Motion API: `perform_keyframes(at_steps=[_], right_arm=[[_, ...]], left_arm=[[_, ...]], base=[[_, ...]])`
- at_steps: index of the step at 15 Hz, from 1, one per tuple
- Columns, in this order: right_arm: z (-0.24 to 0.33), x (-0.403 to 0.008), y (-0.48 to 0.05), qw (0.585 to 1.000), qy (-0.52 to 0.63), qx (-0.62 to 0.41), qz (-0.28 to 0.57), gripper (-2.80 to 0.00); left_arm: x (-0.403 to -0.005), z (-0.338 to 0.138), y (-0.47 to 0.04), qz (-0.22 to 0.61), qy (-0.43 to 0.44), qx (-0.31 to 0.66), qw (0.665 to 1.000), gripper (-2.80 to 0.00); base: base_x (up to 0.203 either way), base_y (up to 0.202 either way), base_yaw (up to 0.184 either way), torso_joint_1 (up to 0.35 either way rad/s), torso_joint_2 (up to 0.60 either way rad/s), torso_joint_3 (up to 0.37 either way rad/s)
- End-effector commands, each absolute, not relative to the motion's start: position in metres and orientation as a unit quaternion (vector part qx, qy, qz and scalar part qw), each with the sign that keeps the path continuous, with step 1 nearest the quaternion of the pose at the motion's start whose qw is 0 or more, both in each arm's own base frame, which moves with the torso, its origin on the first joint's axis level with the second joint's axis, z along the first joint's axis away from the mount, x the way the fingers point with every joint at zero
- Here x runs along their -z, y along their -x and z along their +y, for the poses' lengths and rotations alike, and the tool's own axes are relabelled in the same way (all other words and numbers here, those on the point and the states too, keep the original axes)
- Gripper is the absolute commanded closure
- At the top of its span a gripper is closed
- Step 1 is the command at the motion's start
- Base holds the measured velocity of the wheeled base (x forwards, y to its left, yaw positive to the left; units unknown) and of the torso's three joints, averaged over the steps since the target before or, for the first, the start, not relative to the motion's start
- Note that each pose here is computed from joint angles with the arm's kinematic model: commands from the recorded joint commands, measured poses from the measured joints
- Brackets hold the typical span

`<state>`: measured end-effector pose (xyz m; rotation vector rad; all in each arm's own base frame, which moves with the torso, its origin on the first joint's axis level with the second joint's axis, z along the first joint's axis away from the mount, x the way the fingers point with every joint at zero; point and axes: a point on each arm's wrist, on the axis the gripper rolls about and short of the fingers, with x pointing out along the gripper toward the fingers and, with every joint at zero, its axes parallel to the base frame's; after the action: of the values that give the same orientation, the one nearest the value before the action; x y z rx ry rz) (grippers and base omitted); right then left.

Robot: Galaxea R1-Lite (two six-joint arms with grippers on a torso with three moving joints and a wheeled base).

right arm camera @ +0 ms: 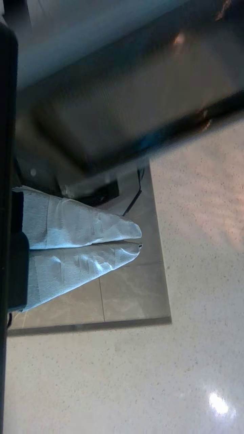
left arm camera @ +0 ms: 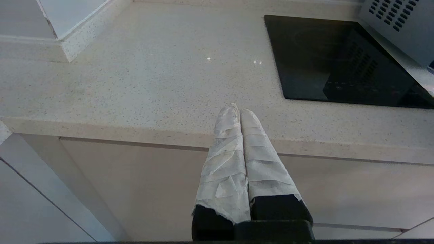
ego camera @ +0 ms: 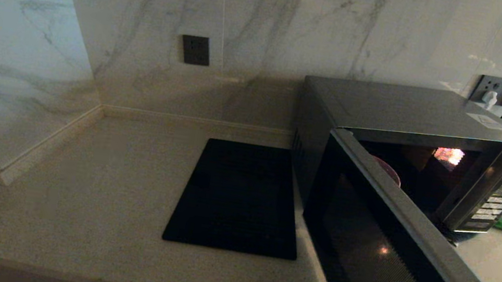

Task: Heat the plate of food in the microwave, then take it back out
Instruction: Open the microwave oven

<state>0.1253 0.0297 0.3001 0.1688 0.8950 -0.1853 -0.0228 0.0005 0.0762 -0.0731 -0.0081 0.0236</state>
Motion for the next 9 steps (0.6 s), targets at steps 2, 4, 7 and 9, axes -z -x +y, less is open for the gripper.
perform_keyframes(at_steps=[2, 4, 7, 9], right_arm=[[0.026, -0.296, -0.120, 0.893, -0.014, 0.114, 0.434, 0.00], [0.027, -0.292, -0.107, 0.880, 0.067, 0.079, 0.463, 0.00], [0.045, -0.294, -0.101, 0.890, 0.093, -0.026, 0.445, 0.00], [0.053, -0.292, -0.107, 0.904, 0.072, -0.062, 0.416, 0.00]], left_arm=[[-0.076, 0.000, 0.023, -0.004, 0.037, -0.012, 0.999, 0.00], [-0.076, 0.000, 0.023, -0.004, 0.037, -0.012, 0.999, 0.00], [-0.076, 0.000, 0.023, -0.004, 0.037, -0.013, 0.999, 0.00], [-0.076, 0.000, 0.023, -0.004, 0.037, -0.012, 0.999, 0.00]], base=[[0.000, 0.000, 0.000, 0.000, 0.00, 0.000], [0.000, 0.000, 0.000, 0.000, 0.00, 0.000], [0.000, 0.000, 0.000, 0.000, 0.00, 0.000], [0.000, 0.000, 0.000, 0.000, 0.00, 0.000]])
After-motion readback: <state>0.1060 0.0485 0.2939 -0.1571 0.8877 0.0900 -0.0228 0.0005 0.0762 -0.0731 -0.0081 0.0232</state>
